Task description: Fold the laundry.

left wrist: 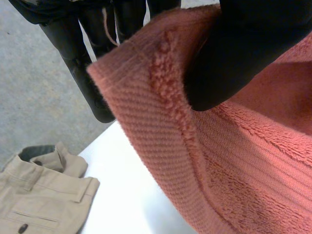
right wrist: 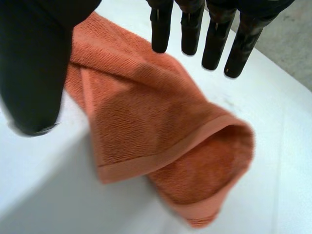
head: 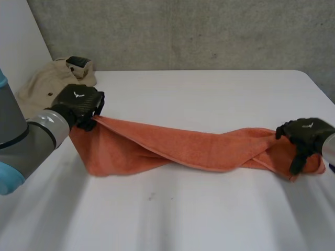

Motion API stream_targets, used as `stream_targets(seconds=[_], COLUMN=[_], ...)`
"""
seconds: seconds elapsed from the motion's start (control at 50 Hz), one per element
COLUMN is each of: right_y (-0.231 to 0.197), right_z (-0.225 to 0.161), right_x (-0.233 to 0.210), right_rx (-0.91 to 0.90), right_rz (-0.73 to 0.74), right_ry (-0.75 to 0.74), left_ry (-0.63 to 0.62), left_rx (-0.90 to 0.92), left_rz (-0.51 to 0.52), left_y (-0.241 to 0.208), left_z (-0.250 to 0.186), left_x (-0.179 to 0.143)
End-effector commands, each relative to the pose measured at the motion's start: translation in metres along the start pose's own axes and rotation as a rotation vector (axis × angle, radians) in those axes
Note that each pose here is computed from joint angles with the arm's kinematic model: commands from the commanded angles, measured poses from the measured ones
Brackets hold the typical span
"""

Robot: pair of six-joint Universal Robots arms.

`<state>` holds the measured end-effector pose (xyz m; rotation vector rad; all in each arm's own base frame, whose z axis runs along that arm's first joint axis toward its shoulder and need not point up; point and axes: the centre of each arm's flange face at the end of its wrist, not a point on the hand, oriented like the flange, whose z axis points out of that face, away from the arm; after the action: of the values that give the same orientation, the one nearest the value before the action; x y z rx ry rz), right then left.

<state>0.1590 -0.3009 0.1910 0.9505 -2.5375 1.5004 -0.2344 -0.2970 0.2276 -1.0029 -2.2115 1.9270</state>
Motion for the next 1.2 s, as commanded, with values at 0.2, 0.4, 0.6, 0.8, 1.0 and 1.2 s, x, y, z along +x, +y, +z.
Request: stream_targets(seconds=[0.2, 0.4, 0.6, 0.8, 1.0, 1.2], right_y=[0.044, 0.05, 0.052, 0.021, -0.059, -0.069], right_z=[0.038, 0.057, 0.068, 0.054, -0.024, -0.043], right_x=[-0.002, -0.001, 0.001, 0.026, 0.046, 0.044], right_rx=[0.049, 0.052, 0.05, 0.138, 0.139, -0.023], right_rz=[0.136, 0.135, 0.135, 0.094, -0.046, -0.123], right_ry=[0.055, 0.057, 0.055, 0.161, 0.113, -0.068], left_ry=[0.012, 0.012, 0.013, 0.005, -0.039, -0.003], left_rx=[-0.025, -0.03, -0.029, -0.028, 0.043, -0.021], left_rz=[-0.006, -0.007, -0.006, -0.004, 0.013, 0.013], left_y=[0.009, 0.011, 0.011, 0.009, -0.023, -0.023], left_z=[0.005, 0.005, 0.004, 0.003, -0.018, -0.029], left_x=[0.004, 0.004, 0.005, 0.003, -0.011, -0.009])
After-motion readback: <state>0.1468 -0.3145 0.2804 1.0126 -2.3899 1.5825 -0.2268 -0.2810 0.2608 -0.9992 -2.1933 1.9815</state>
